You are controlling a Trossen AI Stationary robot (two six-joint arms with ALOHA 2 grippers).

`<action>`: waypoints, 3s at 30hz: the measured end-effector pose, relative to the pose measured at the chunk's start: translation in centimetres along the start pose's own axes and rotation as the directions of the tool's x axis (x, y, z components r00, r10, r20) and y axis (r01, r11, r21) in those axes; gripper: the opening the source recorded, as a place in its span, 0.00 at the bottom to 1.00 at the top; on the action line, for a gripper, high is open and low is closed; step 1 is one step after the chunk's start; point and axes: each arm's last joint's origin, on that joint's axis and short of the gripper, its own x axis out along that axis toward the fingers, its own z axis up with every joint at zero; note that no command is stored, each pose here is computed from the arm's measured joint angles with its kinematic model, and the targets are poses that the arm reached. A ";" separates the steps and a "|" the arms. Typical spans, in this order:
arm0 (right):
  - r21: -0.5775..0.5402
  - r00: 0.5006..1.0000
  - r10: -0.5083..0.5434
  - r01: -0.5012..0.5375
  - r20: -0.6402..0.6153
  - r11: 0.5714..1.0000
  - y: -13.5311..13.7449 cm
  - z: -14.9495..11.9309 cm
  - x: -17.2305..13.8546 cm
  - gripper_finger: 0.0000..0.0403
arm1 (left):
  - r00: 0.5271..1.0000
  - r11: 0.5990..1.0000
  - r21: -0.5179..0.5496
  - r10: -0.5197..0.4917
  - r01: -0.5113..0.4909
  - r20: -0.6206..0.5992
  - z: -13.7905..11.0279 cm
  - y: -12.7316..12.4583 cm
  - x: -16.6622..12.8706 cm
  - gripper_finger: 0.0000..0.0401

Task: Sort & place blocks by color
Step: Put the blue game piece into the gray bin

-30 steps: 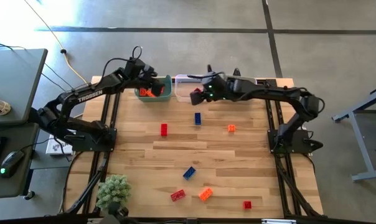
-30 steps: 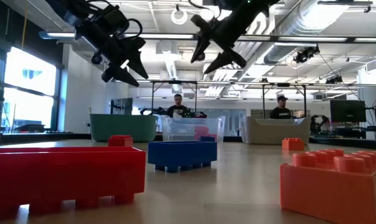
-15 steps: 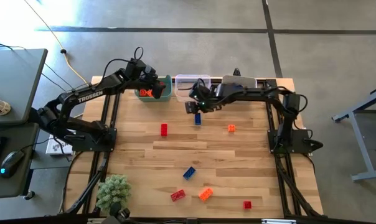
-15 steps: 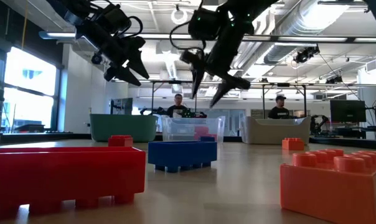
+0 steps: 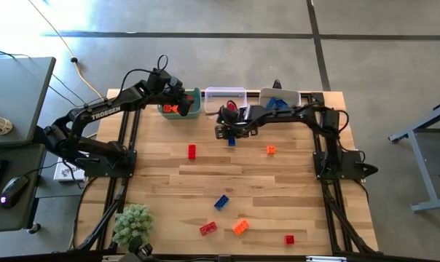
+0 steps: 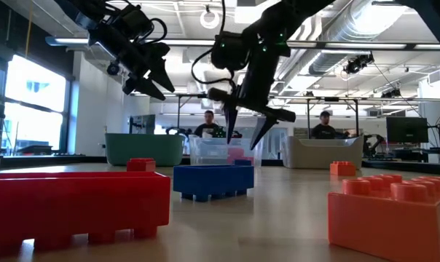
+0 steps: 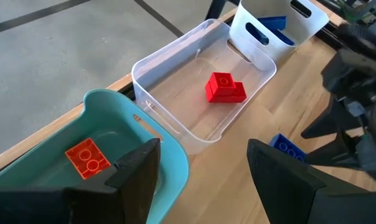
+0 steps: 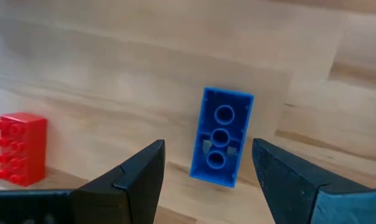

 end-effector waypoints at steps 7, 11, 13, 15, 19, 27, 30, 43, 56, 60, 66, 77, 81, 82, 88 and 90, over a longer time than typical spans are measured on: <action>0.010 0.999 -0.050 0.049 0.023 0.999 -0.1 -0.2 1.4 0.57 | 1.000 1.000 0.000 0.000 0.000 0.000 0.0 0.0 0.0 0.58; 0.010 0.996 -0.069 0.068 0.047 0.998 -0.2 -0.1 2.0 0.57 | 1.000 1.000 0.000 0.000 0.000 0.000 0.0 0.0 0.0 0.58; 0.013 0.997 -0.062 0.061 0.050 0.998 -0.1 -0.1 2.5 0.57 | 1.000 1.000 0.000 0.000 0.000 0.000 0.0 0.0 0.0 0.58; 0.009 0.997 -0.069 0.068 0.045 0.998 -0.1 -0.3 3.1 0.57 | 1.000 1.000 0.000 0.000 0.000 0.000 0.0 0.0 0.0 0.58; 0.019 0.997 -0.079 0.079 0.011 0.997 -0.1 -0.7 4.5 0.57 | 1.000 1.000 0.000 0.003 -0.003 0.001 0.0 0.0 0.0 0.58; 0.011 0.995 -0.099 0.099 0.008 0.995 0.0 -1.3 5.1 0.47 | 1.000 1.000 0.017 -0.001 0.001 0.000 0.0 -0.1 0.0 0.58; 0.018 0.994 -0.105 0.105 0.007 0.994 -0.1 -1.3 5.1 0.38 | 1.000 1.000 0.013 -0.001 0.001 0.000 0.0 -0.1 0.0 0.58; -0.024 0.995 -0.094 0.093 -0.022 0.995 0.0 -1.4 5.2 0.29 | 1.000 1.000 0.028 0.000 0.000 0.000 0.0 -0.1 0.0 0.58; -0.062 0.999 -0.026 0.025 -0.028 0.998 0.5 -1.6 3.2 0.29 | 1.000 1.000 0.024 0.004 -0.004 -0.022 -0.2 0.0 0.0 0.58; -0.073 0.999 -0.031 0.031 -0.009 0.997 0.4 -1.3 3.2 0.29 | 1.000 1.000 0.024 0.013 -0.013 -0.021 -0.2 0.0 0.0 0.58; -0.094 1.000 -0.024 0.023 -0.011 0.995 0.5 -1.4 3.0 0.29 | 1.000 1.000 0.024 0.013 -0.012 -0.021 -0.2 0.0 0.0 0.58; -0.116 0.994 -0.050 0.061 0.101 0.991 -0.1 -0.1 -1.1 0.29 | 1.000 1.000 0.024 0.014 -0.014 -0.021 -0.2 0.0 0.0 0.58; -0.121 0.980 -0.099 0.121 0.170 0.985 -1.2 1.0 -3.1 0.29 | 1.000 1.000 0.024 0.015 -0.014 -0.021 -0.2 0.0 0.0 0.58; -0.120 0.976 -0.112 0.135 0.185 0.984 -1.5 1.4 -3.5 0.29 | 1.000 1.000 0.024 0.015 -0.014 -0.020 -0.2 0.0 0.0 0.58; -0.144 0.952 -0.146 0.189 0.269 0.971 -4.1 4.7 -6.9 0.29 | 1.000 1.000 0.024 0.008 -0.008 -0.021 -0.2 0.0 0.0 0.58; -0.147 0.945 -0.161 0.208 0.284 0.967 -5.3 6.0 -8.0 0.29 | 1.000 1.000 0.025 0.007 -0.007 -0.021 -0.2 -0.1 0.1 0.58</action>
